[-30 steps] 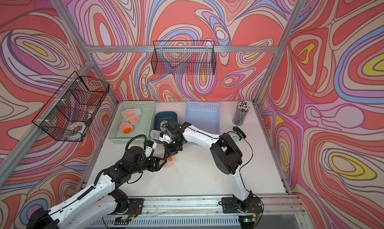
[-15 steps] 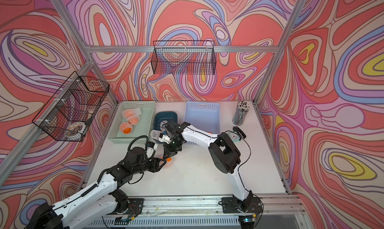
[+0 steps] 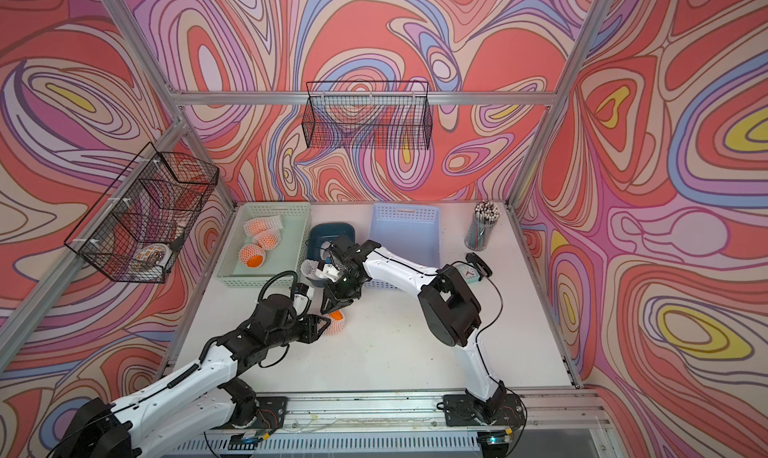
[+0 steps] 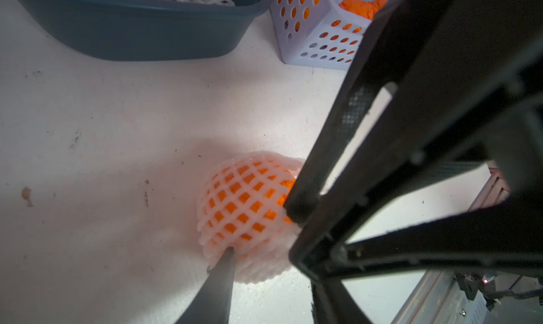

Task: Remove foam nets from oranges
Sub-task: Remove the foam net from the orange.

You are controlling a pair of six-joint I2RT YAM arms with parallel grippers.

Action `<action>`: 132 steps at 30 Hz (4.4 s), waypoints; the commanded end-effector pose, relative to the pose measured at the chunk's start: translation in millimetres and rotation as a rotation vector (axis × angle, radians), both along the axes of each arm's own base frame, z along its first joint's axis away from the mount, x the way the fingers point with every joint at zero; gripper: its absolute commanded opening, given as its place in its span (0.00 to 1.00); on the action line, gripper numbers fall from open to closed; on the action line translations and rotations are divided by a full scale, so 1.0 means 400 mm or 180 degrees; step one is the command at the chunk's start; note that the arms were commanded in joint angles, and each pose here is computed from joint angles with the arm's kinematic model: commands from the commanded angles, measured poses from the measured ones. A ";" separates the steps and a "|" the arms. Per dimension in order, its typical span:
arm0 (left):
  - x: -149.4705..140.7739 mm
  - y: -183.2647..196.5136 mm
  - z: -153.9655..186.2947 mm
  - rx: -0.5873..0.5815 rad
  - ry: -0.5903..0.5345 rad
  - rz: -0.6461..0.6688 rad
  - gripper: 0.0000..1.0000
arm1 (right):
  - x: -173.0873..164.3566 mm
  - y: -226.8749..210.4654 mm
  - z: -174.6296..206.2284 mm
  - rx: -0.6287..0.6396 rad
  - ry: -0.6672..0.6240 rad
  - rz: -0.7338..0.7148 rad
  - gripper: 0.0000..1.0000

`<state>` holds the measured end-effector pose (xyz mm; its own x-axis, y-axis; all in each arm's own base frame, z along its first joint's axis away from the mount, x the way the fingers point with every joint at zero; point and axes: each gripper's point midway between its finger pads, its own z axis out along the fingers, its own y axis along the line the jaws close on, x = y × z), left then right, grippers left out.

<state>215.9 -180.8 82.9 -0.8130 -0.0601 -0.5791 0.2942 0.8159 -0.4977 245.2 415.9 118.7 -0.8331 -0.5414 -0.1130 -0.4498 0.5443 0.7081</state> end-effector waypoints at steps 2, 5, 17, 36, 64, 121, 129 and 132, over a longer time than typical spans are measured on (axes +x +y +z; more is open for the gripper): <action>0.004 0.006 -0.010 -0.0002 0.0014 0.0101 0.43 | 0.023 -0.014 0.014 -0.0055 0.0024 -0.0135 0.26; 0.003 0.009 -0.018 0.0016 0.0055 0.0134 0.42 | 0.038 -0.041 0.024 -0.0090 -0.0006 -0.0266 0.28; 0.008 0.014 -0.020 0.0017 0.0062 0.0204 0.40 | -0.006 -0.119 0.019 0.0154 -0.0340 -0.0258 0.65; 0.009 0.013 -0.018 0.0038 0.0125 0.0211 0.40 | -0.039 -0.075 -0.065 0.0411 -0.0669 0.0177 0.73; 0.005 -0.019 0.018 -0.0101 0.0108 0.0010 0.41 | 0.025 -0.053 -0.129 0.0074 -0.1097 0.0185 0.54; 0.053 0.068 0.061 0.0207 0.1127 0.0982 0.66 | 0.001 -0.043 -0.049 0.0440 -0.1208 0.0224 0.02; 0.072 0.040 0.045 0.0145 0.1232 0.0914 0.60 | 0.002 -0.040 -0.047 0.0460 -0.1207 0.0225 0.03; 0.069 0.048 0.034 0.0235 0.1301 0.0953 0.55 | 0.005 -0.038 -0.046 0.0460 -0.1215 0.0223 0.03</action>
